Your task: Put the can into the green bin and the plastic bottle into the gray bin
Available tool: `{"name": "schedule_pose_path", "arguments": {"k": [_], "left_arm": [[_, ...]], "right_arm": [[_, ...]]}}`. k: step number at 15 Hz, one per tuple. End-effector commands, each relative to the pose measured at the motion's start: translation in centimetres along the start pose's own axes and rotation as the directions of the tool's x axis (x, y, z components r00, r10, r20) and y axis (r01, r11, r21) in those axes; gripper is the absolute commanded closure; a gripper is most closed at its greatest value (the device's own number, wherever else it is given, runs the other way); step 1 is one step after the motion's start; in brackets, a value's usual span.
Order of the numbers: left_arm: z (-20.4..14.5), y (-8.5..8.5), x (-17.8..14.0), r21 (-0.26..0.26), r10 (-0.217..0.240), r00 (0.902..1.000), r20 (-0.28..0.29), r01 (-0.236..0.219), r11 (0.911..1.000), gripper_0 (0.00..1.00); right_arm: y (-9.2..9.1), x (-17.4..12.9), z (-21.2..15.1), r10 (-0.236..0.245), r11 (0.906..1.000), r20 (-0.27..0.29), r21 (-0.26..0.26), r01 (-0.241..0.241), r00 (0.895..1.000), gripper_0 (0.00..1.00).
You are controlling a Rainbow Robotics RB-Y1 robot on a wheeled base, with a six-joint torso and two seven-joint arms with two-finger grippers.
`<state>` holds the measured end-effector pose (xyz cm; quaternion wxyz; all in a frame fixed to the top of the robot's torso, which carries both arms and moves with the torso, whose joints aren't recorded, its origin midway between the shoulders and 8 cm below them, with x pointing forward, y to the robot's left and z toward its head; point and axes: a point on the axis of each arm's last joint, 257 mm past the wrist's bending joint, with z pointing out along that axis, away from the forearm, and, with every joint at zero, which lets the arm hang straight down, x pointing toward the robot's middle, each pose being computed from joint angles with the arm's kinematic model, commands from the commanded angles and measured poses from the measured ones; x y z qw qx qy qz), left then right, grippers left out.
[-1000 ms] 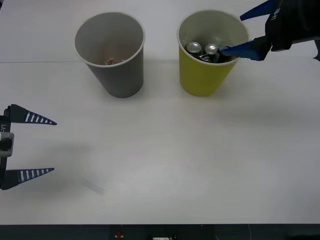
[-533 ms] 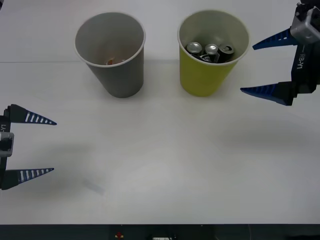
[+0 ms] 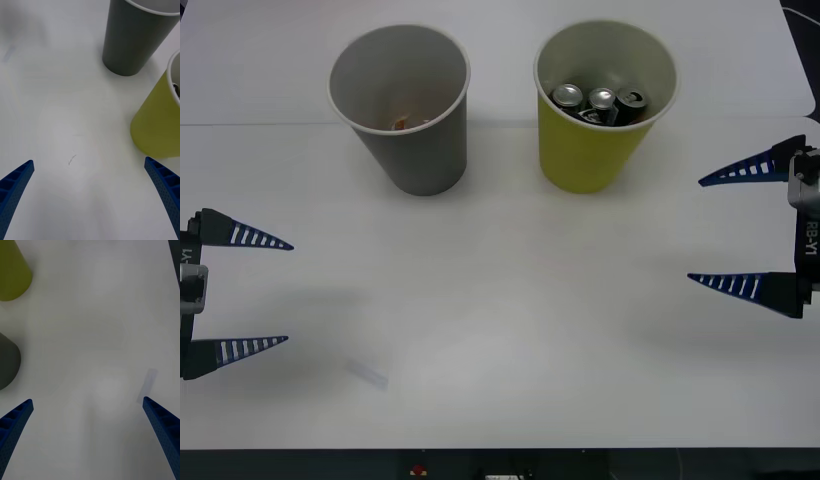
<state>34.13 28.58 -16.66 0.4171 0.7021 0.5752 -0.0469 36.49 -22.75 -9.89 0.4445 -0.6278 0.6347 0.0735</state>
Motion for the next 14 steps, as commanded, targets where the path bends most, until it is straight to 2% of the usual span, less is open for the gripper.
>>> {"name": "schedule_pose_path", "arguments": {"k": [1, 3, 5, 9, 14], "left_arm": [[0.0, 0.0, 0.0, 0.000, 0.000, 1.0000, 0.000, 0.000, 1.0000, 0.00], [0.0, 0.0, 0.0, 0.000, 0.000, 1.0000, 0.000, 0.000, 1.0000, 0.00], [0.0, 0.0, 0.0, 0.000, 0.000, 1.0000, 0.000, 0.000, 1.0000, 0.00], [0.0, 0.0, 0.0, 0.000, 0.000, 1.0000, 0.000, 0.000, 1.0000, 0.00], [0.0, 0.0, 0.0, 0.000, 0.000, 1.0000, 0.000, 0.000, 1.0000, 0.00]], "right_arm": [[2.9, 1.3, 0.2, -0.018, 0.9989, -0.013, -0.044, 0.018, 1.000, 0.00], [4.4, 1.7, 0.6, -0.006, 0.9981, -0.018, -0.061, 0.005, 1.000, 0.00], [4.9, 2.0, 0.9, -0.015, 0.9980, -0.030, -0.061, 0.014, 0.999, 0.00], [5.0, 2.8, 1.3, -0.023, 0.9978, -0.065, -0.063, 0.019, 0.998, 0.00], [5.0, 3.0, 1.3, -0.020, 0.9980, -0.072, -0.061, 0.015, 0.997, 0.00]]}}
